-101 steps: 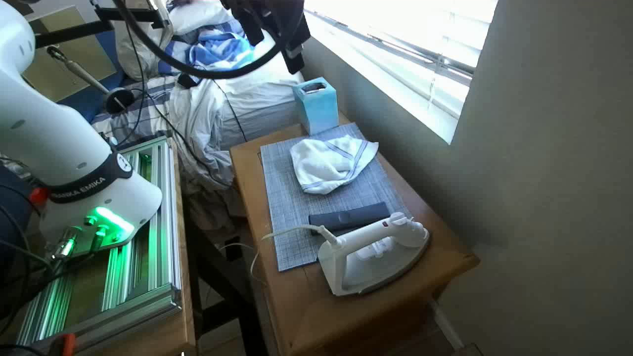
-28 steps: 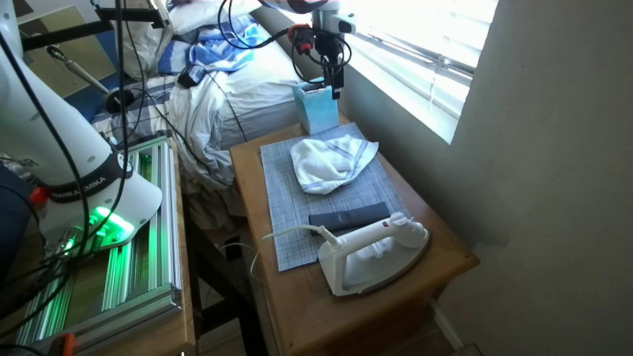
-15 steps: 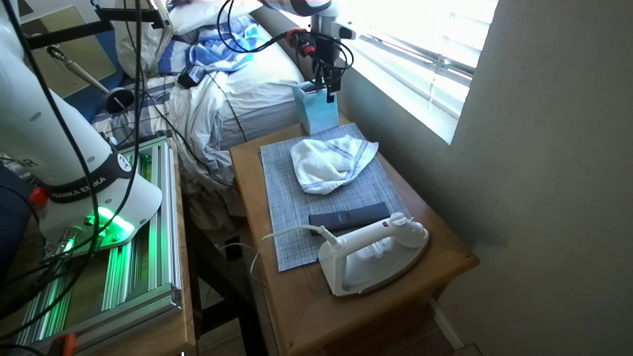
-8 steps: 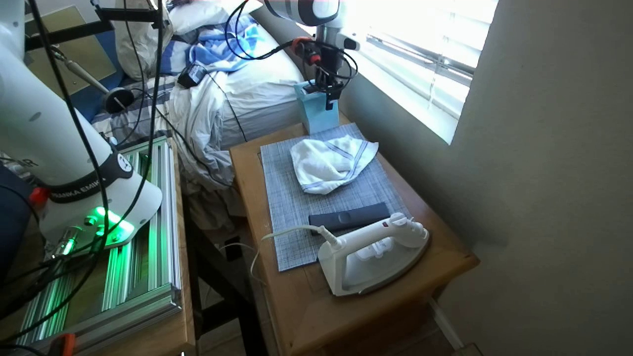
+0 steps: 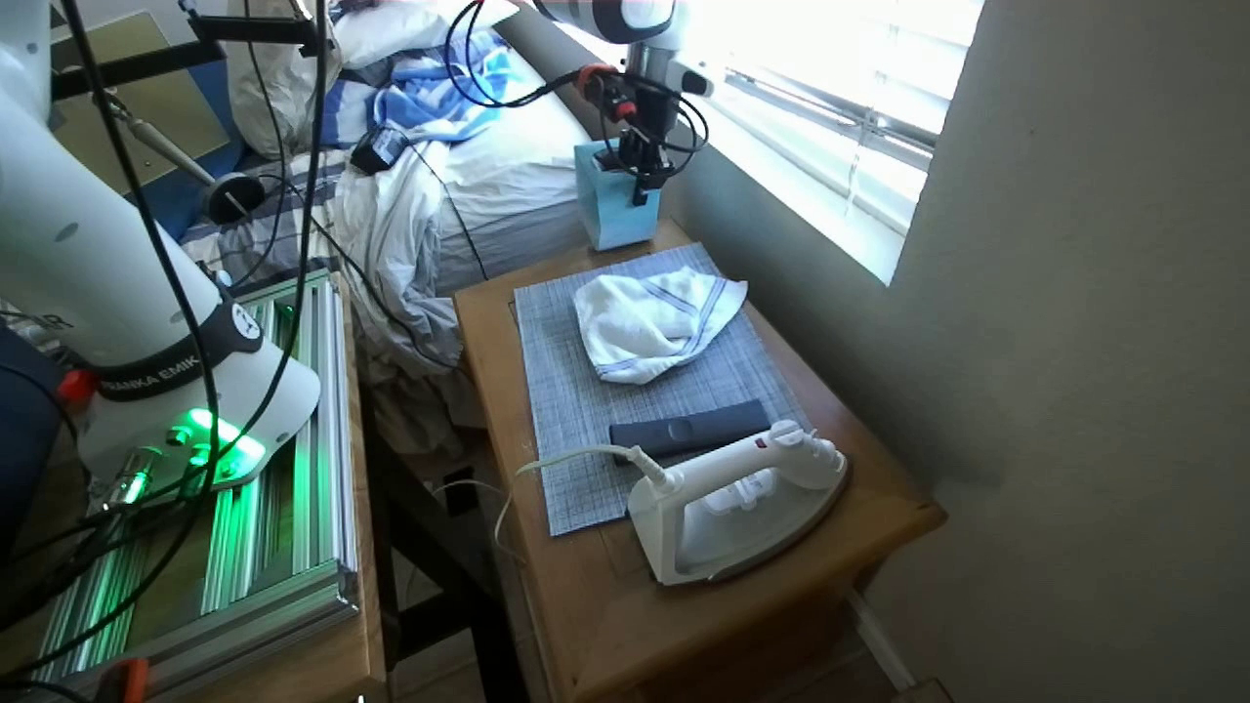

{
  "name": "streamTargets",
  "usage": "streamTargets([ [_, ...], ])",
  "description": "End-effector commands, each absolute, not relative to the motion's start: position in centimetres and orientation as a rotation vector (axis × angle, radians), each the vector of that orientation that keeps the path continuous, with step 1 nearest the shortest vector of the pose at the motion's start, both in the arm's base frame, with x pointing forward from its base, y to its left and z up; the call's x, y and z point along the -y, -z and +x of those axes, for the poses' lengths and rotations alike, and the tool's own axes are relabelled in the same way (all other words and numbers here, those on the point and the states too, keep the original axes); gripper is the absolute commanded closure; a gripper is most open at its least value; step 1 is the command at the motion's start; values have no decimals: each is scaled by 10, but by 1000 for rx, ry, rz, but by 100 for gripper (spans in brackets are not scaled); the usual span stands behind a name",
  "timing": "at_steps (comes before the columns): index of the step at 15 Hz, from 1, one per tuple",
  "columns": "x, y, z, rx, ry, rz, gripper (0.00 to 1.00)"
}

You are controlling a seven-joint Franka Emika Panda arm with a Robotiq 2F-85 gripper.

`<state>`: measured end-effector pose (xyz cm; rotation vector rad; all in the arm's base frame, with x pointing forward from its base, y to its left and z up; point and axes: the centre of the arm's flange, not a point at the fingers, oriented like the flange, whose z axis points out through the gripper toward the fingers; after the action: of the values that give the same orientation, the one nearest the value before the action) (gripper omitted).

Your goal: Put the blue box on the white towel

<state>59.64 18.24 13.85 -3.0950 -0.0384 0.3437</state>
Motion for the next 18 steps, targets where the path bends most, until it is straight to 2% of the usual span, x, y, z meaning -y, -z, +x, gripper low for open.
streamTargets([
  [1,-170,-157,590,49,-350,-3042,99],
  [9,-125,-208,567,0,-288,-2989,99],
  [18,-42,-251,497,-636,-220,-3013,99],
])
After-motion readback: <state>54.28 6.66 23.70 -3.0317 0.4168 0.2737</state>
